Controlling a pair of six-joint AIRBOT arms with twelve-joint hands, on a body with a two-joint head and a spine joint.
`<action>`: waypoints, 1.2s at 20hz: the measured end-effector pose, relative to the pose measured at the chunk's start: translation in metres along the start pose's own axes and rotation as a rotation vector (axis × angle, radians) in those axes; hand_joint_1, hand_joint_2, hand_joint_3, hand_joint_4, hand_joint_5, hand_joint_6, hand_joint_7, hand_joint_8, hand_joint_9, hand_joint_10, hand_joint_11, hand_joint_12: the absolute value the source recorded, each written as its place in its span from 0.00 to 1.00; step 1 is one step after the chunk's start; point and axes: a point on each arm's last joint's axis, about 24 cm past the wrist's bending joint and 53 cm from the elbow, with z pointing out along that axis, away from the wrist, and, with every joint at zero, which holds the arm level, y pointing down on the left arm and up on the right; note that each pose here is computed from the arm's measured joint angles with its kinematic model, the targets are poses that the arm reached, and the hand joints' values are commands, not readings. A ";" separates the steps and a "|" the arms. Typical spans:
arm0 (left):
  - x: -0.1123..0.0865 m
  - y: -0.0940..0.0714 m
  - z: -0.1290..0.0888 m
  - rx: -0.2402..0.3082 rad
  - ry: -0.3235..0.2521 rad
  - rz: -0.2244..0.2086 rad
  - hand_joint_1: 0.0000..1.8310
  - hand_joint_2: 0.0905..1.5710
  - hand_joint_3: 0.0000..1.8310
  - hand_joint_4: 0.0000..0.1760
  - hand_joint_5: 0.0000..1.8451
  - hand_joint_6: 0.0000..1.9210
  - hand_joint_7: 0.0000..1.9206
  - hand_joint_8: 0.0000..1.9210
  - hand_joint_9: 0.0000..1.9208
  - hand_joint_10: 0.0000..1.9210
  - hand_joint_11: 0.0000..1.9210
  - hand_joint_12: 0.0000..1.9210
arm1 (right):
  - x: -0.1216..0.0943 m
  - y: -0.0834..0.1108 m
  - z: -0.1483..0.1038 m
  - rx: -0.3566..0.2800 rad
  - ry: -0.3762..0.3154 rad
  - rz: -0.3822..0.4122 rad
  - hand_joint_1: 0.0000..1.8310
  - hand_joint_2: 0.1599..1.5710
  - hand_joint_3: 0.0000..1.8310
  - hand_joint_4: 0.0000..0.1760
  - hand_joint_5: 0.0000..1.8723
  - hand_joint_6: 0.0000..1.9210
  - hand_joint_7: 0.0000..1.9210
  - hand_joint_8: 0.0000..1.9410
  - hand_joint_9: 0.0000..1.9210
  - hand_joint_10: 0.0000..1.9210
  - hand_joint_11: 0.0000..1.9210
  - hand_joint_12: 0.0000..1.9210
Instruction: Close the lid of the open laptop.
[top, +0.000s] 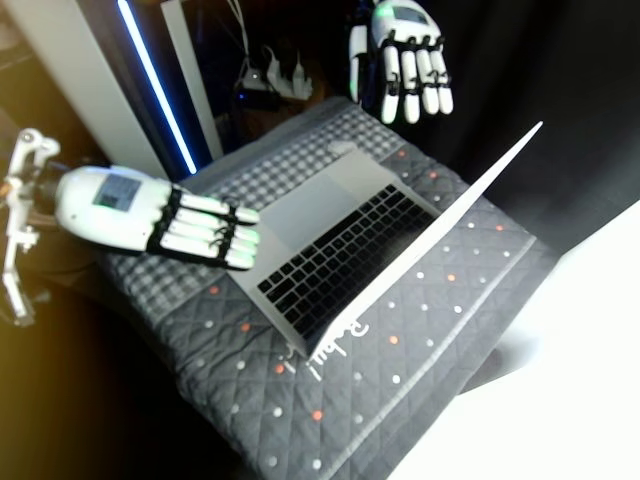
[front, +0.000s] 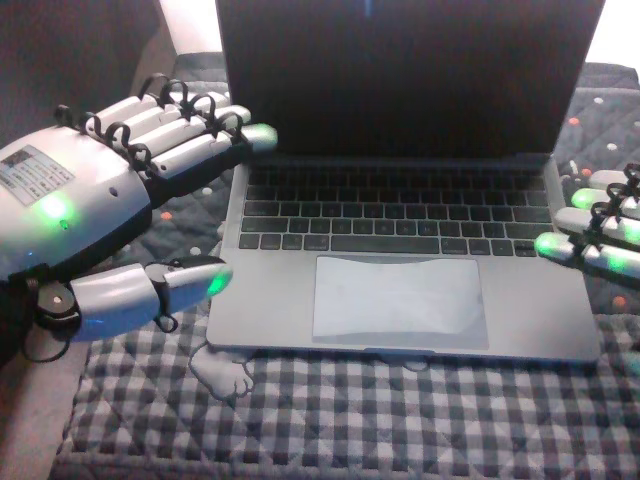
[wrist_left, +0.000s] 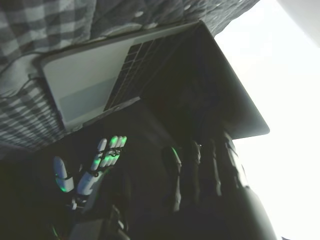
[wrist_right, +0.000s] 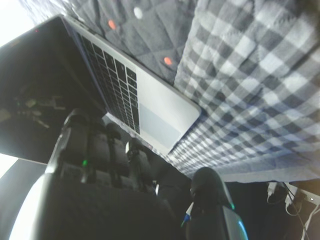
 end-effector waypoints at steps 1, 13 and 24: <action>0.000 -0.001 0.000 0.002 0.002 0.002 0.17 0.88 0.00 0.20 0.04 0.01 0.04 0.00 0.01 0.03 0.00 0.12 | 0.000 0.000 0.000 0.001 0.000 0.001 0.14 0.88 0.02 0.19 0.00 0.00 0.00 0.00 0.00 0.00 0.00 0.00; 0.082 -0.010 -0.002 0.010 0.237 -0.088 0.02 0.90 0.00 0.00 0.03 0.01 0.03 0.00 0.02 0.01 0.00 0.13 | -0.016 0.002 0.002 -0.007 -0.049 0.004 0.00 0.86 0.00 0.36 0.00 0.00 0.00 0.00 0.00 0.00 0.00 0.00; 0.131 -0.008 -0.005 -0.017 0.361 -0.156 0.00 0.90 0.00 0.20 0.02 0.00 0.02 0.00 0.00 0.00 0.00 0.00 | -0.060 0.023 0.013 -0.082 -0.202 0.005 0.07 0.87 0.00 0.60 0.00 0.00 0.00 0.00 0.00 0.00 0.00 0.00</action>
